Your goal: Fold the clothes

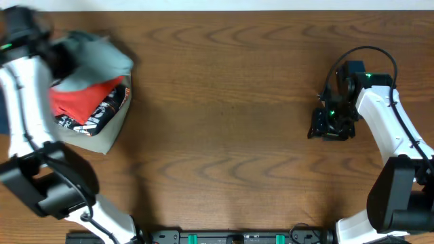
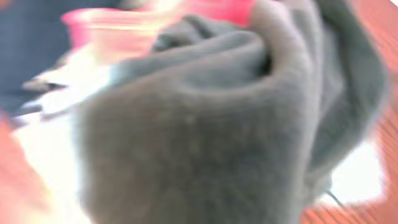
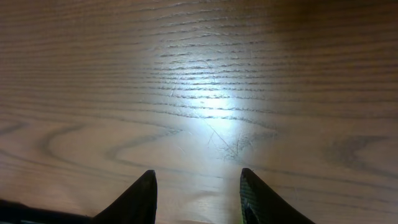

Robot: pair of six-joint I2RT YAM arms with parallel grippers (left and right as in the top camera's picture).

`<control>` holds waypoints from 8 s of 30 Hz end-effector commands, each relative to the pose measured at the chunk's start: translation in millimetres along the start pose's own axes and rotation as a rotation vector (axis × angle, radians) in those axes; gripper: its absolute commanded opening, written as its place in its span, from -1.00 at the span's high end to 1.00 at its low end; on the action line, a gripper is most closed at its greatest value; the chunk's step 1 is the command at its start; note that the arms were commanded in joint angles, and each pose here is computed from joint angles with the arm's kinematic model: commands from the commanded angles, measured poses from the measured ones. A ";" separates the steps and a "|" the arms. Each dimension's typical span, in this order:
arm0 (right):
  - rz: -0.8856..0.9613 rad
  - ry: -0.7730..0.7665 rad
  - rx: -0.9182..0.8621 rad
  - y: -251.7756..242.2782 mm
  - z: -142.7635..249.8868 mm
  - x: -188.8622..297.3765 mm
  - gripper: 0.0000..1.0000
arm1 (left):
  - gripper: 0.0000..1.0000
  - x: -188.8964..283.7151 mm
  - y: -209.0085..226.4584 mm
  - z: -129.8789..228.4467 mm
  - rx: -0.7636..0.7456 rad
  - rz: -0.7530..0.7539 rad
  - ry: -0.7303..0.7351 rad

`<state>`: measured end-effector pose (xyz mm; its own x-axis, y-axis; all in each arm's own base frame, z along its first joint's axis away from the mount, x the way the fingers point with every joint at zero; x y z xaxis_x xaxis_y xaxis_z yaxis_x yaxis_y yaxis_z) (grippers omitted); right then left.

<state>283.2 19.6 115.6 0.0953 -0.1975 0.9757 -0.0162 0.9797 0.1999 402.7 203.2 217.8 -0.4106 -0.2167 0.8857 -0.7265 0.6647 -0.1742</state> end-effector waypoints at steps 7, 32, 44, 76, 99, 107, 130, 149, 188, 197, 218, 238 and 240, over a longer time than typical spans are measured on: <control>0.010 -0.011 0.016 -2.3 -2.0 0.1 0.07 | -0.96 -17.0 83.2 -16.8 0.317 0.027 0.067; -0.078 -0.246 -0.013 -16.1 -46.8 41.5 -0.98 | -0.96 42.0 -79.7 162.5 -0.417 -0.031 0.474; 0.036 -0.401 0.007 -18.4 5.0 105.6 -0.98 | -0.96 119.7 -59.0 211.5 -0.469 -0.021 0.427; 0.116 -0.790 0.068 8.0 152.5 99.8 -0.98 | -0.96 241.2 74.2 292.6 -0.400 0.624 -0.399; 0.267 -1.656 0.352 11.3 102.7 99.7 -0.98 | -0.96 226.1 88.6 308.9 -0.423 0.549 -0.295; 0.252 -1.573 0.348 -1.7 81.6 39.1 -0.98 | -0.96 226.1 88.6 308.9 -0.423 0.549 -0.295; 0.250 -1.581 0.354 -0.2 81.8 41.1 -0.98 | -0.96 226.1 88.6 308.9 -0.423 0.550 -0.294; 0.250 -1.581 0.354 -0.2 81.8 41.1 -0.99 | -0.96 226.4 89.3 307.6 -0.416 0.546 -0.304; 0.250 -1.581 0.354 -0.2 81.8 41.1 -0.98 | -0.96 185.1 35.6 272.1 -0.542 0.678 -0.778; 0.250 -1.581 0.354 -0.2 81.8 41.1 -0.98 | -0.96 147.1 13.9 264.9 -0.485 0.737 -0.924; 0.250 -1.581 0.354 -0.2 81.8 41.1 -0.99 | -0.96 81.2 11.8 280.5 -0.486 0.690 -0.889; 0.250 -1.581 0.354 -0.2 81.8 41.1 -0.99 | -0.96 57.3 17.9 293.3 -0.529 0.626 -0.769; 0.250 -1.581 0.354 -0.2 81.8 41.1 -0.99 | -0.96 57.3 17.9 293.2 -0.529 0.625 -0.769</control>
<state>206.0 5.5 163.4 -0.9946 -0.0847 0.0604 -0.0936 0.9821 -0.1637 205.5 -8.5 155.5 -0.9937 0.0116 0.1113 -0.0045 0.9897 -0.1430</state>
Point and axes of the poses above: each gripper's point midway between its finger pads, its own x axis back along the fingers, its own y axis along the line the jaws close on, z = x × y, the point moved 4 cm from there along x, back along the fingers, and after that the axes turned 8 degrees about x, right-handed, at the moved point
